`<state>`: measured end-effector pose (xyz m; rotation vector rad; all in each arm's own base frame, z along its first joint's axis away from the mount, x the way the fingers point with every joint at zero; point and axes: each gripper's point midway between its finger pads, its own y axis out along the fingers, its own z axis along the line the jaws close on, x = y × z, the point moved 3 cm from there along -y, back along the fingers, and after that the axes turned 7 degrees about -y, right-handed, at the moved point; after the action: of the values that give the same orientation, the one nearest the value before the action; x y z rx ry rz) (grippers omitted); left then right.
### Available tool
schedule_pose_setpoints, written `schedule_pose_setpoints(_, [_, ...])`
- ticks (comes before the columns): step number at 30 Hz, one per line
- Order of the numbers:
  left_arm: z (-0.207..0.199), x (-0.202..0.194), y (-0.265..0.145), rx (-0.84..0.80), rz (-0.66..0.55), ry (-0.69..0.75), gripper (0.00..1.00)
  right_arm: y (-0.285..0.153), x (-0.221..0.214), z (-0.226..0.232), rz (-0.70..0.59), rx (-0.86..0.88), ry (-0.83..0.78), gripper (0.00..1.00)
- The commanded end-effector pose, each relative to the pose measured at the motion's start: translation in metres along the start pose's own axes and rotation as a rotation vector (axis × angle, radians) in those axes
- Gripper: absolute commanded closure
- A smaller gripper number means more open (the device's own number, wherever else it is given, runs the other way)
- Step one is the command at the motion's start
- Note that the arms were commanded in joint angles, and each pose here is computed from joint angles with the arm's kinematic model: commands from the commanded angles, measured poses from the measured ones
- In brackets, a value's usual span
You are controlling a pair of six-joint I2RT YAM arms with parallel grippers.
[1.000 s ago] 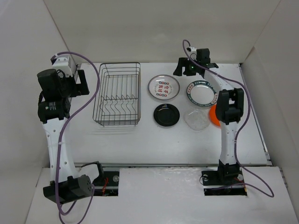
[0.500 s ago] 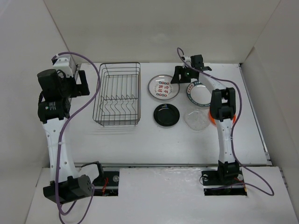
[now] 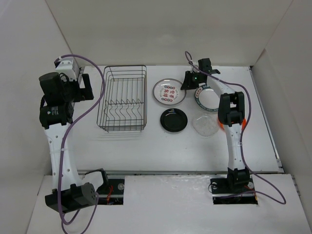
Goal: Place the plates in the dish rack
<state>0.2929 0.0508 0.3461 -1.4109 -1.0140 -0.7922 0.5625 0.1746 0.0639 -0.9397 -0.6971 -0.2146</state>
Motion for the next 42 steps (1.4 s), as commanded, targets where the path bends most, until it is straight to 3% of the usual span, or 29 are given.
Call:
schedule_pose_setpoints(1, [0.001, 0.010, -0.009, 0.015, -0.049, 0.018, 0.00, 0.002, -0.015, -0.010, 0.059, -0.011, 0.092, 0.67])
schedule_pose_setpoints(2, [0.002, 0.007, -0.007, 0.015, -0.039, 0.016, 0.00, 0.006, -0.020, -0.013, 0.068, -0.011, 0.098, 0.72])
schedule_pose_setpoints(4, [0.002, 0.007, -0.007, 0.015, -0.039, 0.016, 0.00, 0.005, -0.022, -0.012, 0.077, -0.011, 0.103, 0.97])
schedule_pose_setpoints(5, [0.002, 0.009, -0.006, 0.015, -0.048, 0.018, 0.00, 0.005, -0.023, -0.011, 0.085, -0.012, 0.118, 1.00])
schedule_pose_setpoints(11, [0.000, -0.004, 0.018, -0.031, 0.022, 0.014, 0.00, -0.010, -0.004, -0.013, -0.008, 0.020, 0.162, 1.00])
schedule_pose_setpoints(15, [-0.007, 0.004, 0.034, -0.093, 0.041, -0.012, 0.00, -0.062, 0.056, 0.005, -0.169, -0.068, 0.115, 1.00])
schedule_pose_setpoints(16, [-0.010, 0.017, 0.033, -0.112, 0.016, -0.006, 0.00, -0.091, 0.082, 0.018, -0.249, -0.095, 0.087, 1.00])
schedule_pose_setpoints(22, [-0.053, 0.046, 0.041, -0.365, 0.003, 0.006, 0.00, -0.187, 0.135, 0.058, -0.548, -0.229, 0.032, 1.00])
schedule_pose_setpoints(26, [-0.105, 0.057, 0.039, -0.568, 0.001, 0.058, 0.00, -0.236, 0.141, 0.102, -0.659, -0.225, -0.039, 1.00])
schedule_pose_setpoints(28, [-0.141, 0.057, 0.033, -0.751, -0.015, 0.081, 0.00, -0.242, 0.140, 0.131, -0.670, -0.137, -0.096, 1.00])
schedule_pose_setpoints(32, [-0.190, 0.044, 0.033, -0.970, 0.006, 0.049, 0.00, -0.257, 0.132, 0.188, -0.706, 0.040, -0.218, 1.00])
schedule_pose_setpoints(39, [-0.241, 0.018, 0.049, -1.117, 0.118, 0.054, 0.00, -0.266, 0.116, 0.238, -0.716, 0.203, -0.320, 1.00])
schedule_pose_setpoints(42, [-0.249, 0.010, 0.064, -1.075, 0.124, 0.041, 0.00, -0.272, 0.110, 0.250, -0.721, 0.283, -0.334, 1.00])
